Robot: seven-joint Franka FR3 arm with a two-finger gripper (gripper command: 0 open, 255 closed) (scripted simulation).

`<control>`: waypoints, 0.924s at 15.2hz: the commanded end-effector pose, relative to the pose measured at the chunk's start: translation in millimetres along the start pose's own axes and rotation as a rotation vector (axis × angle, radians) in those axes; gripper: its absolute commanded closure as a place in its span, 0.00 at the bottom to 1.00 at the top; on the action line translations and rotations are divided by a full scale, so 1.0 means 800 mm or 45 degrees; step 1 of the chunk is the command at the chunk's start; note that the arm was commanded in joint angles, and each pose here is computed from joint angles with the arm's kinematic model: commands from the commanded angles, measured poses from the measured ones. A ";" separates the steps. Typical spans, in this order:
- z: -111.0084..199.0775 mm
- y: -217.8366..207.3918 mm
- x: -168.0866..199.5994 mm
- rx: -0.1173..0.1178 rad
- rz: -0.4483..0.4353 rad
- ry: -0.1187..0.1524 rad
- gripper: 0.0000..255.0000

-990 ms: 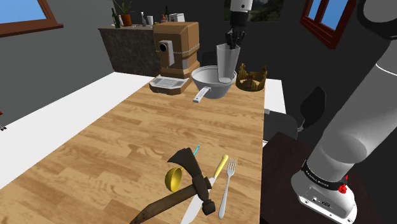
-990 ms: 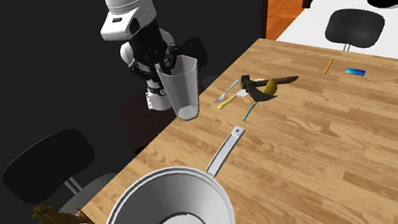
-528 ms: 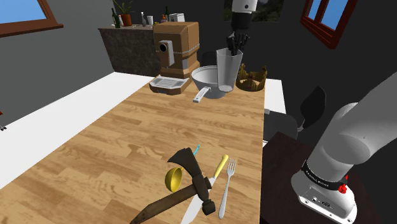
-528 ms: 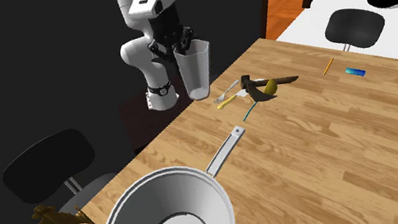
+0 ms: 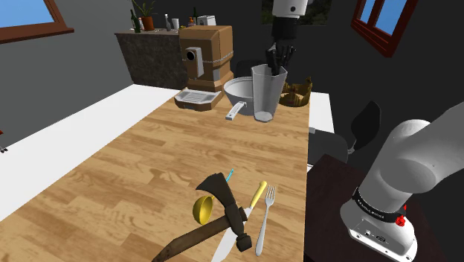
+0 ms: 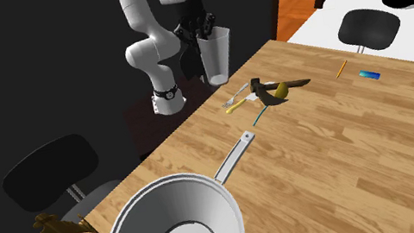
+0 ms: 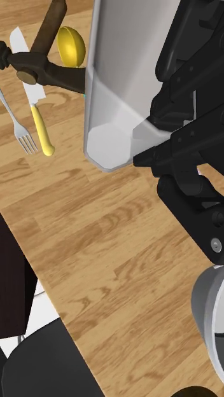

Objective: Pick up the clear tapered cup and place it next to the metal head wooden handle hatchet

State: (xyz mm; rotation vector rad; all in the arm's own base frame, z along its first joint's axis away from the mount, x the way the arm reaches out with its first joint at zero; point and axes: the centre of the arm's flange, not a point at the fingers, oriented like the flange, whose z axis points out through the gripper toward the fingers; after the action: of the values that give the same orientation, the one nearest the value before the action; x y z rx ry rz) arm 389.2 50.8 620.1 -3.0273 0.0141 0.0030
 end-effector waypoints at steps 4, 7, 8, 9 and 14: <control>0.010 -0.064 -0.057 -0.001 0.001 0.001 1.00; 0.014 -0.101 -0.089 -0.001 0.001 0.001 1.00; 0.016 -0.113 -0.100 -0.001 0.001 0.001 1.00; 0.017 -0.126 -0.111 -0.001 0.001 0.001 1.00; 0.024 -0.188 -0.165 -0.001 0.001 0.001 1.00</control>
State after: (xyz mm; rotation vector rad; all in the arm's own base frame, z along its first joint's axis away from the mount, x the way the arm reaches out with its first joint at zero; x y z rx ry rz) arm 267.5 193.7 620.4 -3.0283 0.0127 0.0023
